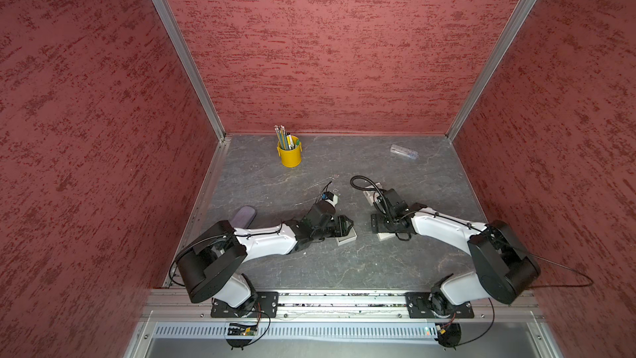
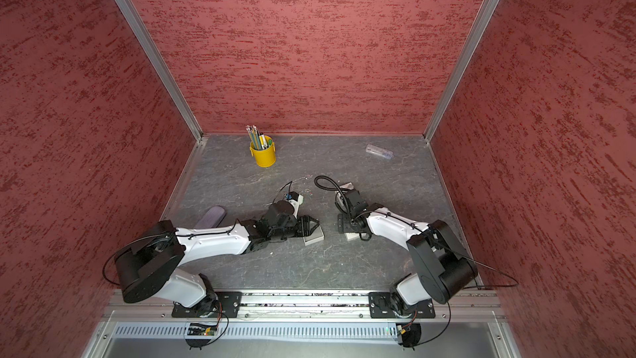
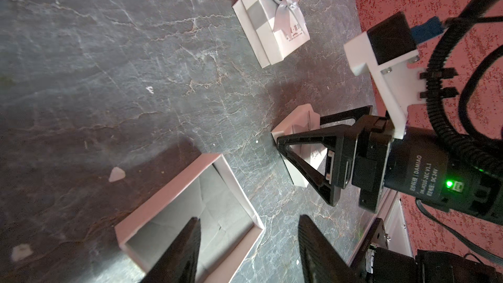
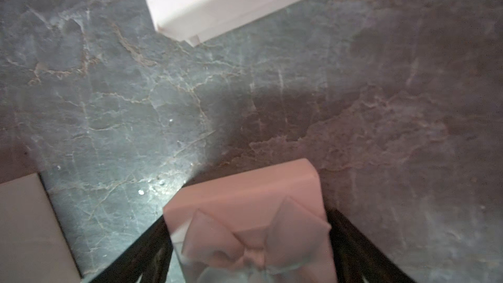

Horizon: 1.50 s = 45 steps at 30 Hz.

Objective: Take the necklace out of the lift-off lid jewelry box
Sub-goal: Pick up the lid from the center of the board, then close the lid on the jewelry box.

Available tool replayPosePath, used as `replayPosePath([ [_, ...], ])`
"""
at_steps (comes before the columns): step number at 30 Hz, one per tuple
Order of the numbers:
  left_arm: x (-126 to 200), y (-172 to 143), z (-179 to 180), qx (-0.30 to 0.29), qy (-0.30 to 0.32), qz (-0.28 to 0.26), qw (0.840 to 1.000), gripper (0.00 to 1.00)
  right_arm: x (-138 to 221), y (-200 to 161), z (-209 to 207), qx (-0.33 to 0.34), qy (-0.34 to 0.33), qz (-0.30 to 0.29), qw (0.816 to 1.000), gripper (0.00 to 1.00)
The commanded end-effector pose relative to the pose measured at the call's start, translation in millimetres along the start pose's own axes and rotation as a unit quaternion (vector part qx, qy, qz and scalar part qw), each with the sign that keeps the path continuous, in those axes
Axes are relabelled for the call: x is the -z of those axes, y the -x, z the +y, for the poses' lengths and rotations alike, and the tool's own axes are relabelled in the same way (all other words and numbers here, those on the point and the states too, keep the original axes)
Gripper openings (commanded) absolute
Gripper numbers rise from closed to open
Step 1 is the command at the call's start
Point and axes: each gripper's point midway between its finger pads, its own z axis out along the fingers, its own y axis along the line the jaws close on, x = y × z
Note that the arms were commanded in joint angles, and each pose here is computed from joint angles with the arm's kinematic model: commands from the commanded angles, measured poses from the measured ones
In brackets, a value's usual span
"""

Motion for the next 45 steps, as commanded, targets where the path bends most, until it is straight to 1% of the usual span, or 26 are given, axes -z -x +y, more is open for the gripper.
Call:
replayPosePath([
  [1,6,5,1,0.003,0.000,-0.011,1.000,0.58,2,-12,-6,0.006,-0.018,0.028,0.999,0.82],
  [8,15,8,8,0.010,0.005,-0.020,1.000,0.58,12,-7,2,0.005,-0.001,0.025,1.000,0.77],
  [9,17,9,10,0.011,0.007,-0.022,1.000,0.58,20,-1,5,0.004,0.010,0.013,1.000,0.76],
  [15,41,18,28,0.026,0.021,-0.047,0.998,0.58,36,10,20,0.002,0.042,0.000,0.999,0.73],
  [19,58,15,49,0.051,0.029,-0.056,0.997,0.58,50,22,41,0.017,0.077,-0.015,0.997,0.71],
  [23,65,2,62,0.070,0.030,-0.053,0.996,0.53,58,29,70,0.040,0.121,-0.024,0.992,0.70],
  [27,62,-11,68,0.089,0.023,-0.041,0.995,0.46,56,28,95,0.070,0.142,-0.020,0.987,0.70],
  [30,57,-18,68,0.095,0.017,-0.030,0.995,0.41,43,20,108,0.088,0.148,0.001,0.985,0.69],
  [35,45,-24,64,0.111,-0.004,-0.023,0.994,0.36,38,13,125,0.108,0.164,0.013,0.980,0.68],
  [45,29,-32,59,0.117,-0.010,-0.007,0.993,0.33,39,10,142,0.117,0.180,0.012,0.977,0.68],
])
